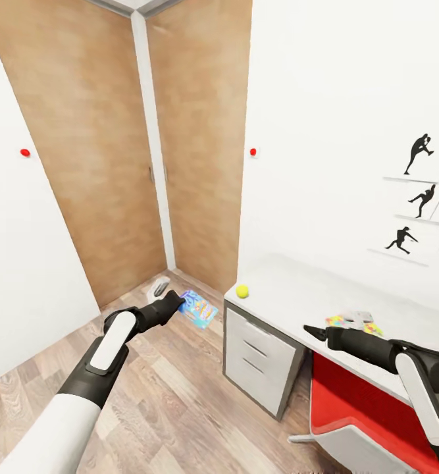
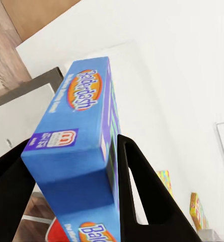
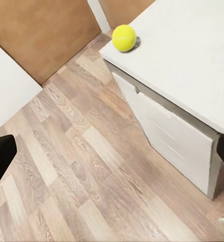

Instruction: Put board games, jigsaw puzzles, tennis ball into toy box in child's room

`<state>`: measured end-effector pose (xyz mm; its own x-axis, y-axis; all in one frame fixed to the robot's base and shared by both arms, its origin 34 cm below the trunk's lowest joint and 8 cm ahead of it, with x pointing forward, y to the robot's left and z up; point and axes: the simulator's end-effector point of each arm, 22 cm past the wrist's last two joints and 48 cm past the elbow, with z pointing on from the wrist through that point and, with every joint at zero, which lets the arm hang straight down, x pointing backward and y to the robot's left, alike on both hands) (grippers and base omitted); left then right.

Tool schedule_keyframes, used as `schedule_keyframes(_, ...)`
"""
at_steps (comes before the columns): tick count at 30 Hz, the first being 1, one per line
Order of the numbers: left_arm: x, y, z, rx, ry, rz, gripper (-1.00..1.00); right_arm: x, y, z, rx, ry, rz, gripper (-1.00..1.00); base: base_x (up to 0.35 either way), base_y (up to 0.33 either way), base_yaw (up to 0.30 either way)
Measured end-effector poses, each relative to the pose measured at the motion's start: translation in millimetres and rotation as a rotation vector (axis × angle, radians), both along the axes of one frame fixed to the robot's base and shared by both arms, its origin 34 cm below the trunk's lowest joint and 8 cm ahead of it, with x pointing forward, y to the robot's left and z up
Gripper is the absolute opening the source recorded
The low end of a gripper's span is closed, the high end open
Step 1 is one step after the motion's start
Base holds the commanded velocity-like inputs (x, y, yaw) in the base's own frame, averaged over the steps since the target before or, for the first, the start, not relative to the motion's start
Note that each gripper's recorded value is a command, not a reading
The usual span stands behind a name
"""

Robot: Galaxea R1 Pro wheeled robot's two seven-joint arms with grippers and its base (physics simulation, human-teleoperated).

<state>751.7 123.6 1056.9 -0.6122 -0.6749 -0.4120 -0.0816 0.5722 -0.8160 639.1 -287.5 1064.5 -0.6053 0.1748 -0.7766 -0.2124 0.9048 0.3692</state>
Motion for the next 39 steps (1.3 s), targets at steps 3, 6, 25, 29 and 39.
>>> schedule_keyframes(3,-0.1,-0.4,0.0,-0.001,0.0,0.0,-1.0,0.6,-7.4,2.2,-0.008,-0.004,-0.008,1.0,0.0,0.0,-0.289)
schedule_keyframes(6,-0.1,-0.2,-0.1,0.0,0.0,0.0,-1.0,1.0,-13.1,4.1,-0.013,-0.007,-0.014,1.0,0.0,0.0,-0.289)
schedule_keyframes(25,0.0,1.3,-0.1,0.007,-0.002,0.001,-1.0,-0.5,-21.6,19.3,0.043,-0.042,-0.006,1.0,0.075,0.055,-0.289)
schedule_keyframes(29,0.3,1.7,-1.2,0.019,-0.004,0.001,-1.0,-0.5,-21.5,20.1,0.047,-0.044,-0.004,1.0,0.136,0.1,-0.289)
schedule_keyframes(39,0.2,-1.0,-1.3,0.022,-0.005,-0.001,-1.0,-0.4,-21.9,20.6,0.049,-0.045,-0.004,1.0,0.033,0.024,-0.289)
